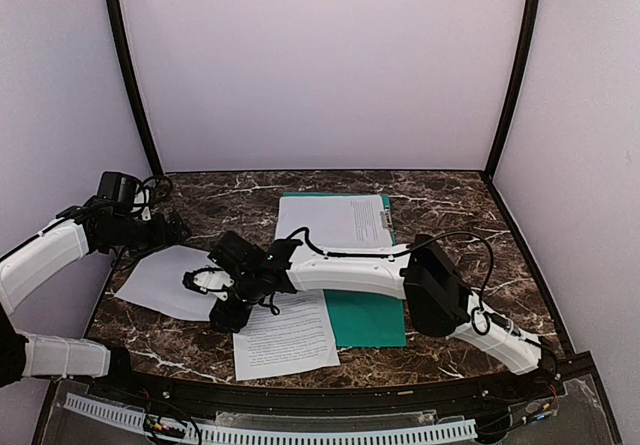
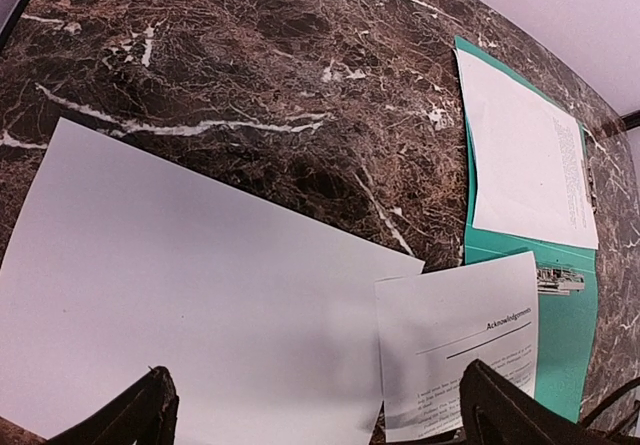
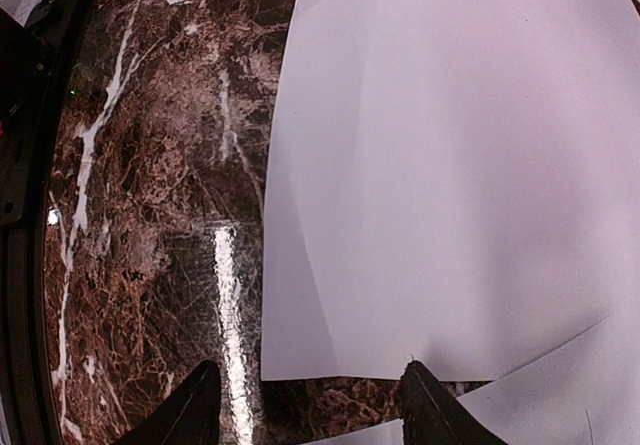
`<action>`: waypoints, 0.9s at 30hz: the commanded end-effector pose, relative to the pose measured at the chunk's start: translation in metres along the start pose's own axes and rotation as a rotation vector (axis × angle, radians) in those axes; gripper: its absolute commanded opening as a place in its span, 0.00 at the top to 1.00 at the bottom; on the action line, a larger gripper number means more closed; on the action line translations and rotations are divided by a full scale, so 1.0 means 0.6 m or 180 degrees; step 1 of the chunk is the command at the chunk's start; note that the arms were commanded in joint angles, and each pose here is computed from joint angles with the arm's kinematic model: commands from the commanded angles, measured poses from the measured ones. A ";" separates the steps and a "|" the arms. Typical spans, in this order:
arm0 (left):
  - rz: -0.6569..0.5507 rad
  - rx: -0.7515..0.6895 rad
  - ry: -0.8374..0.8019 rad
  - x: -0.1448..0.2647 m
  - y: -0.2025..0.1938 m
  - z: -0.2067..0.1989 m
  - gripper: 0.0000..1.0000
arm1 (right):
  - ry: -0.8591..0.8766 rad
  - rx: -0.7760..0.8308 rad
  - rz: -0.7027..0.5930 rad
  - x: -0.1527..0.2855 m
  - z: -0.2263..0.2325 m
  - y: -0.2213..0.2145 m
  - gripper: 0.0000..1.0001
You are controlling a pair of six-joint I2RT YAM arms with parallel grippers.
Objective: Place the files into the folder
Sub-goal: Pick up the file from the center of the board.
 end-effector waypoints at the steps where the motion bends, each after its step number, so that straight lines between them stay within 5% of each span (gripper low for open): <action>1: 0.0061 -0.0044 -0.0002 0.003 -0.007 0.003 0.01 | 0.0006 0.0187 -0.0086 -0.022 0.010 0.006 0.42; 15: 0.0106 -0.0060 -0.0044 0.002 -0.010 0.001 0.01 | 0.0072 0.0246 -0.0235 -0.043 0.019 0.016 0.66; 22: 0.0069 -0.0094 -0.0011 0.014 -0.004 0.001 0.01 | 0.0076 0.0160 -0.0366 -0.037 0.020 0.032 1.00; 27: -0.0029 -0.0088 -0.0030 0.027 0.009 -0.005 0.01 | 0.0037 0.0049 -0.0567 0.007 0.016 0.057 1.00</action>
Point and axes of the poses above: each gripper's point midway between its finger pads, its own x axis back along the fingers, its own z axis along the line the jaws close on, y = z × x, the point moved 5 cm from there along x, back along the fingers, and after that the axes turned 1 degree about -x, right-handed, at the moved point
